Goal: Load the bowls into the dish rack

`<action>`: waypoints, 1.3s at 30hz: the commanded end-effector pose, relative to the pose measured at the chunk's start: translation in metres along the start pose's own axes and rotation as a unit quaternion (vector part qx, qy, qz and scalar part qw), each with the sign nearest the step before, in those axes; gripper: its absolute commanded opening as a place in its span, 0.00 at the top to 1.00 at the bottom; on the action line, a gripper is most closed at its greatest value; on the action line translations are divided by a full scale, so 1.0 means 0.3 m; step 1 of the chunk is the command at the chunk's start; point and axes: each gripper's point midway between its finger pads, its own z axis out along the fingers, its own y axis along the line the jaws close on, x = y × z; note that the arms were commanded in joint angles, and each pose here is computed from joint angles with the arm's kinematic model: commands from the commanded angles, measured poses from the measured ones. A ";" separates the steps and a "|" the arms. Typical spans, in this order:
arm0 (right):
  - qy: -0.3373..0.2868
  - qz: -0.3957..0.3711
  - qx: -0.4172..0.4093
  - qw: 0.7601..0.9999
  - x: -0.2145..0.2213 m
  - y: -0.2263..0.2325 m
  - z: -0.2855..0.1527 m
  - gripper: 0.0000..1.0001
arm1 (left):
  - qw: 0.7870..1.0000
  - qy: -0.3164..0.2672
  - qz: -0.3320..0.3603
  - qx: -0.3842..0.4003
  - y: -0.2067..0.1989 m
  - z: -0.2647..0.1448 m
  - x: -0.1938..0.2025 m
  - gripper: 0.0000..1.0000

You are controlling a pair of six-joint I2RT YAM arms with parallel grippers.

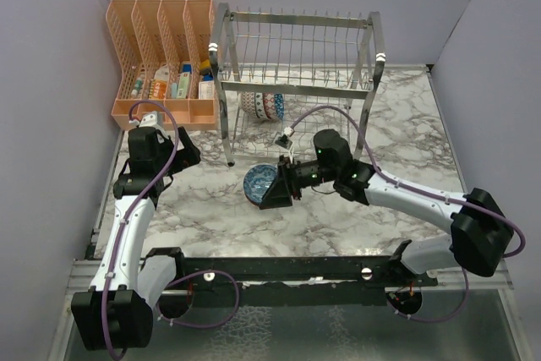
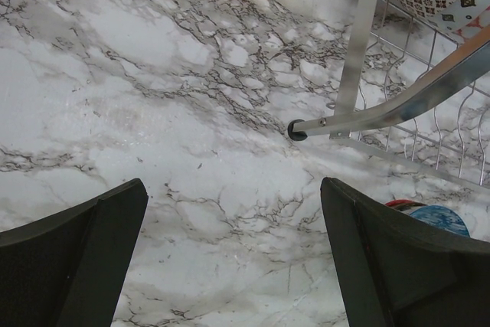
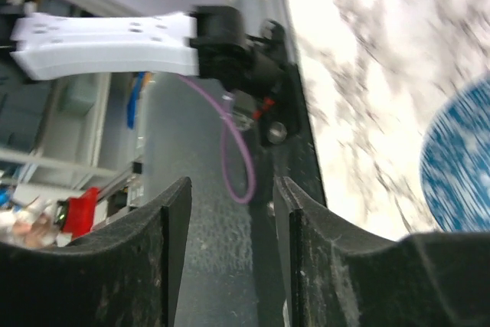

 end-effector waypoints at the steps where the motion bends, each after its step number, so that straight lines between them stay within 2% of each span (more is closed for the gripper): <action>1: 0.018 0.006 0.135 0.991 0.111 -0.151 -0.004 0.49 | 1.000 -0.015 0.000 0.019 -0.022 -0.008 -0.024 0.01; 6: 0.013 -0.032 0.214 0.976 0.107 -0.192 -0.004 0.36 | 1.000 -0.015 0.000 0.021 -0.023 -0.009 -0.024 0.01; 10: 0.020 -0.057 0.258 0.964 0.084 -0.239 0.006 0.32 | 1.000 -0.015 0.000 0.019 -0.020 -0.010 -0.022 0.01; 14: 0.039 -0.075 0.297 0.951 0.080 -0.299 0.037 0.32 | 1.000 -0.015 0.000 0.018 -0.019 -0.011 -0.023 0.01; 26: 0.092 -0.144 0.342 0.924 0.104 -0.383 0.162 0.33 | 1.000 -0.016 0.000 0.016 -0.018 -0.014 -0.025 0.01; 31: 0.111 -0.163 0.384 0.902 0.128 -0.452 0.171 0.35 | 1.000 -0.015 0.000 0.017 -0.019 -0.013 -0.025 0.01; 35: 0.122 -0.174 0.413 0.886 0.133 -0.503 0.162 0.38 | 1.000 -0.015 -0.001 0.018 -0.020 -0.014 -0.026 0.01; 39: 0.128 -0.178 0.430 0.876 0.137 -0.532 0.155 0.46 | 1.000 -0.014 0.001 0.018 -0.020 -0.013 -0.024 0.01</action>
